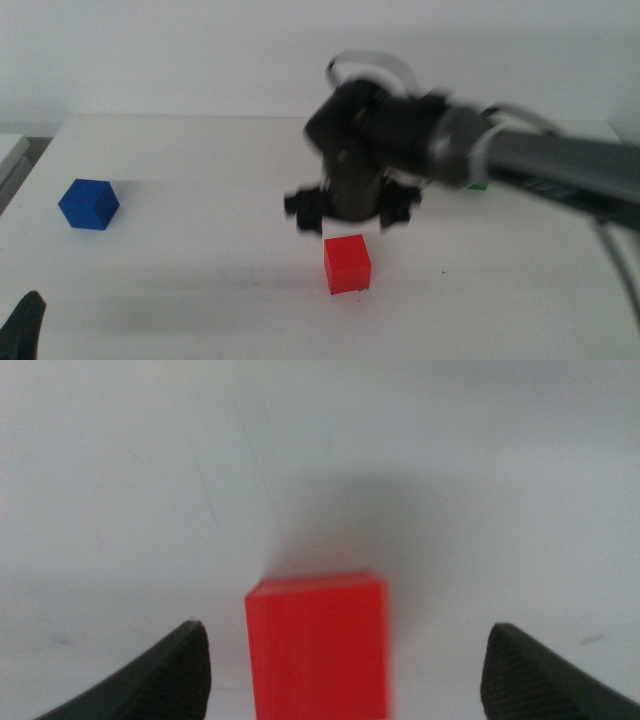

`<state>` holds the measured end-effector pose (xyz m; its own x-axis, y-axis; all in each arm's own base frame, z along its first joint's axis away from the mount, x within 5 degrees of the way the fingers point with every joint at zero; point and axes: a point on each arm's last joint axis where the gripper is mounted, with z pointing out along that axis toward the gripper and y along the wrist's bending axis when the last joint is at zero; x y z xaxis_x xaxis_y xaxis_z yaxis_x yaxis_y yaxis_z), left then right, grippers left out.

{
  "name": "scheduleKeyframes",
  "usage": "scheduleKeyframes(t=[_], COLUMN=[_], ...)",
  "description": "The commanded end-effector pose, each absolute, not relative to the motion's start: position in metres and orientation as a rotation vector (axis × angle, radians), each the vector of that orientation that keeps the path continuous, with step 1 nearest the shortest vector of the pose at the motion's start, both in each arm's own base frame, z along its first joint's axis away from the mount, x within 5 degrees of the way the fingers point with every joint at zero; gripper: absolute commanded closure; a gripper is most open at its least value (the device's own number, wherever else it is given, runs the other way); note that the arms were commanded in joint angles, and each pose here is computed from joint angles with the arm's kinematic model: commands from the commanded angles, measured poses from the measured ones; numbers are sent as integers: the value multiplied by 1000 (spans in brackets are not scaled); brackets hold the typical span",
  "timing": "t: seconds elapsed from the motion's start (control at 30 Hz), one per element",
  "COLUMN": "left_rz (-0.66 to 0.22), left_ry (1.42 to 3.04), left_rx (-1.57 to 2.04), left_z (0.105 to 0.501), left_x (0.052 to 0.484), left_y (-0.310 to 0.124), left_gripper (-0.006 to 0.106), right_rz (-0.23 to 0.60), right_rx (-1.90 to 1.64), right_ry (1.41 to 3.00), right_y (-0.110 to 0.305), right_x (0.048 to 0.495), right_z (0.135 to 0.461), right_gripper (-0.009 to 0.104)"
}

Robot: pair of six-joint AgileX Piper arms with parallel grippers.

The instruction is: Stack red cubes first, then green, then blue cubes in a specific spot.

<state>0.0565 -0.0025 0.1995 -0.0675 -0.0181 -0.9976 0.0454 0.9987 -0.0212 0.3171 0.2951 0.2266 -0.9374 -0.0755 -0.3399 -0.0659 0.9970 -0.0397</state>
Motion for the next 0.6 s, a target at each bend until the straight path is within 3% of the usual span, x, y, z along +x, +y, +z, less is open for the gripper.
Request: scheduleKeyframes(t=[0.0,0.1,0.2,0.4,0.57], left_rz=[-50,-50,-50,-50,-50], left_ry=[1623,1623,1623,1623,1623], left_rx=[22,22,22,22,22], left_z=[200,200,200,200,200], left_x=[56,56,56,56,56], left_y=[-2,-2,-2,-2,-2], left_gripper=[7,7,7,7,7], right_rz=[-38,-38,-69,-115,-122], right_rx=[-117,-44,26,108,121], right_ry=[2668,2588,2565,2557,2543], right_y=[270,230,187,123,103], right_x=[316,330,357,412,443], right_z=[283,317,321,287,250], right_gripper=[25,25,24,15,15])
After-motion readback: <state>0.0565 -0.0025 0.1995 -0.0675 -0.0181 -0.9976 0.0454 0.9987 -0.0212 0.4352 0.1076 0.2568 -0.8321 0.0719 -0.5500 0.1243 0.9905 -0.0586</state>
